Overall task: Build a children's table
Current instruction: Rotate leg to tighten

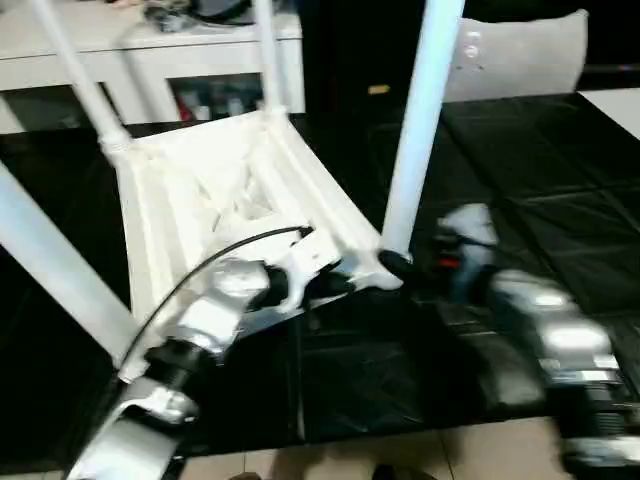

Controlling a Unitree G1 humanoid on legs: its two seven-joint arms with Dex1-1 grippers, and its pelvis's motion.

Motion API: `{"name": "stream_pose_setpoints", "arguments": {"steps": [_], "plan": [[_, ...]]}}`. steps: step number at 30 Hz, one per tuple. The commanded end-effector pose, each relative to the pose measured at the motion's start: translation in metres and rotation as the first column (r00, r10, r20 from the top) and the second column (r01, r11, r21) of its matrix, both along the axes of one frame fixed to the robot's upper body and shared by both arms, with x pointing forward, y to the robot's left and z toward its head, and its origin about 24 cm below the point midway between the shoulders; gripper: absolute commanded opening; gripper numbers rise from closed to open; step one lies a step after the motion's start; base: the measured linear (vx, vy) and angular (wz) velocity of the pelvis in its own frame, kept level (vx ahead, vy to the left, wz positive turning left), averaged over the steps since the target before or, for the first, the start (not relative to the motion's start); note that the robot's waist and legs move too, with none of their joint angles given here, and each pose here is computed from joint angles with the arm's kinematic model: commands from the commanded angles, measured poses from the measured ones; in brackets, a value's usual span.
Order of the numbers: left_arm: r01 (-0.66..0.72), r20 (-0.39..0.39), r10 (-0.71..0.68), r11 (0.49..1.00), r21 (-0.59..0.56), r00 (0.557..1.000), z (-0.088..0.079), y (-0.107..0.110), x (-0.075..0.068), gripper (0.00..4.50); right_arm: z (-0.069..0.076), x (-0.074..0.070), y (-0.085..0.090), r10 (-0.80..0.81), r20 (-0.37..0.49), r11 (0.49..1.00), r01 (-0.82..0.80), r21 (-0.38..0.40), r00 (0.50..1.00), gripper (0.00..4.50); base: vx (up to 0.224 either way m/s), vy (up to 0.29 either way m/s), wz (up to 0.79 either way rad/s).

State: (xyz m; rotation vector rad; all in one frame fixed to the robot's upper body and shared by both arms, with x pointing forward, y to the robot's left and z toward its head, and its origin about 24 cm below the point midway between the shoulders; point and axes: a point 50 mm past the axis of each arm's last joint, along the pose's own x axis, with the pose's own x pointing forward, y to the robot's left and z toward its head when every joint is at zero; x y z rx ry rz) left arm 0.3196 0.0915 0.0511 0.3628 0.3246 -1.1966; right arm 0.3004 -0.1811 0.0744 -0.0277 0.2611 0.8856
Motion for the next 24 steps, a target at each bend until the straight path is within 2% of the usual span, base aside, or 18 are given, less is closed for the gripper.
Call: {"name": "stream_pose_setpoints", "arguments": {"steps": [1,2,3,4,8,10,14,16,19,20,24], "plan": [[0.123,0.088,-0.118,0.991,-0.056,0.989,0.021,-0.003,0.002,0.00,0.008,-0.006,-0.001,0.154,0.001,0.988,-0.154,0.003,0.988,4.47,0.000,0.000,0.00],[0.181,0.084,-0.176,0.982,-0.047,0.981,0.021,-0.002,-0.001,0.00,0.009,-0.009,-0.004,0.207,-0.014,0.978,-0.208,-0.008,0.978,4.47,0.000,0.000,0.00],[0.181,0.084,-0.176,0.982,-0.047,0.981,0.021,-0.002,-0.001,0.00,0.009,-0.009,-0.004,0.207,-0.014,0.978,-0.208,-0.008,0.978,4.47,0.000,0.000,0.00],[0.266,0.074,-0.264,0.964,-0.020,0.962,0.020,0.003,-0.005,0.00,0.010,-0.011,-0.007,0.288,-0.034,0.957,-0.289,-0.035,0.957,4.47,0.000,0.000,0.00],[0.385,0.043,-0.385,0.923,0.020,0.922,0.021,0.008,-0.011,0.00,0.011,-0.017,-0.008,0.428,-0.095,0.901,-0.433,-0.037,0.899,4.47,0.000,0.000,0.00],[0.422,0.032,-0.424,0.905,0.046,0.905,0.021,0.010,-0.013,0.00,0.009,-0.019,-0.007,0.470,-0.120,0.879,-0.476,-0.031,0.875,4.20,0.000,0.000,0.00],[0.477,0.018,-0.480,0.875,0.081,0.877,0.020,0.014,-0.015,0.00,0.006,-0.021,-0.004,0.527,-0.157,0.844,-0.536,-0.014,0.835,3.92,0.000,0.000,0.00],[0.496,0.016,-0.499,0.864,0.090,0.866,0.020,0.015,-0.016,0.00,0.004,-0.020,-0.001,0.531,-0.143,0.841,-0.540,-0.025,0.835,3.68,0.000,0.000,0.00],[0.515,0.014,-0.519,0.852,0.090,0.855,0.021,0.016,-0.017,0.00,0.002,-0.018,0.002,0.537,-0.142,0.838,-0.545,-0.022,0.832,3.60,0.000,0.000,0.00],[0.521,0.013,-0.524,0.849,0.088,0.851,0.021,0.015,-0.018,0.00,0.002,-0.018,0.003,0.542,-0.145,0.835,-0.550,-0.017,0.827,3.32,0.000,0.000,0.00],[0.532,0.016,-0.535,0.843,0.086,0.845,0.021,0.013,-0.018,0.00,0.002,-0.019,0.005,0.566,-0.162,0.820,-0.573,0.007,0.808,3.01,0.000,0.000,0.00]]}}
